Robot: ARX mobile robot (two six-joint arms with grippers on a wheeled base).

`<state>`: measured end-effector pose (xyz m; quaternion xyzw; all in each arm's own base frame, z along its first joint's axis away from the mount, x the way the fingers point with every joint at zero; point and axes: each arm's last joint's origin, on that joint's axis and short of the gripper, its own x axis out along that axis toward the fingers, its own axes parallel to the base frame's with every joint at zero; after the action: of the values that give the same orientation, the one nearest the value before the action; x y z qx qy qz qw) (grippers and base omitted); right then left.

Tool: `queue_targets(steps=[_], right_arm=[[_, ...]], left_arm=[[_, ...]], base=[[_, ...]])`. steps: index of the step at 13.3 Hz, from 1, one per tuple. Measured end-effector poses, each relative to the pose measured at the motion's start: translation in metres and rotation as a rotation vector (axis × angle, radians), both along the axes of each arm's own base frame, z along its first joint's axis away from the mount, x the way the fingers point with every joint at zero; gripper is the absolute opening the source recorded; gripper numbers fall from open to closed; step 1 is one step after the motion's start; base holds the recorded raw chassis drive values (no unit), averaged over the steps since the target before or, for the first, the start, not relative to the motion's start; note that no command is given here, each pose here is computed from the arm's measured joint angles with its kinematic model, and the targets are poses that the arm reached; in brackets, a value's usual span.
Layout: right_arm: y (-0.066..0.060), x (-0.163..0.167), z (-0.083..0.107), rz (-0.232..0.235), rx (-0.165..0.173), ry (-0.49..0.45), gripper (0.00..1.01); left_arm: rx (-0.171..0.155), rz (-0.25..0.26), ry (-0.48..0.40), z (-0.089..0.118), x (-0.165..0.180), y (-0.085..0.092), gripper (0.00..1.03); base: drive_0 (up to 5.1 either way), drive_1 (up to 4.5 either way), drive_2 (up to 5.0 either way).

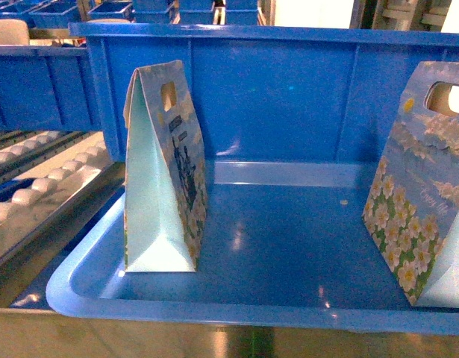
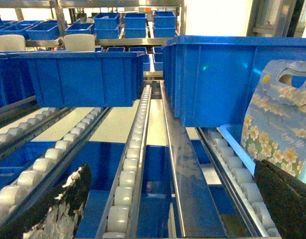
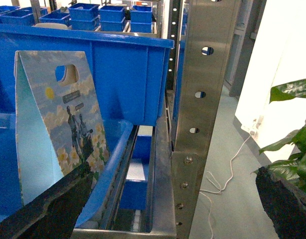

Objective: Move flower gift bag to table near conveyor

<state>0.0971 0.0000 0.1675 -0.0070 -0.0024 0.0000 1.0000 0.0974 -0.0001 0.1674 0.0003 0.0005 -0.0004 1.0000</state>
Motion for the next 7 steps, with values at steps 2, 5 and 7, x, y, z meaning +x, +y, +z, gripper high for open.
queue_targets(steps=[2,5,7], right_arm=[[0.0,0.0,0.0,0.0,0.0,0.0,0.98],[0.0,0.0,0.0,0.0,0.0,0.0,0.98],[0.0,0.0,0.0,0.0,0.0,0.0,0.98]], left_arm=[[0.0,0.0,0.0,0.0,0.0,0.0,0.98],[0.0,0.0,0.0,0.0,0.0,0.0,0.98],[0.0,0.0,0.0,0.0,0.0,0.0,0.98]], base=[[0.0,0.0,0.0],[0.0,0.0,0.0],[0.0,0.0,0.0]])
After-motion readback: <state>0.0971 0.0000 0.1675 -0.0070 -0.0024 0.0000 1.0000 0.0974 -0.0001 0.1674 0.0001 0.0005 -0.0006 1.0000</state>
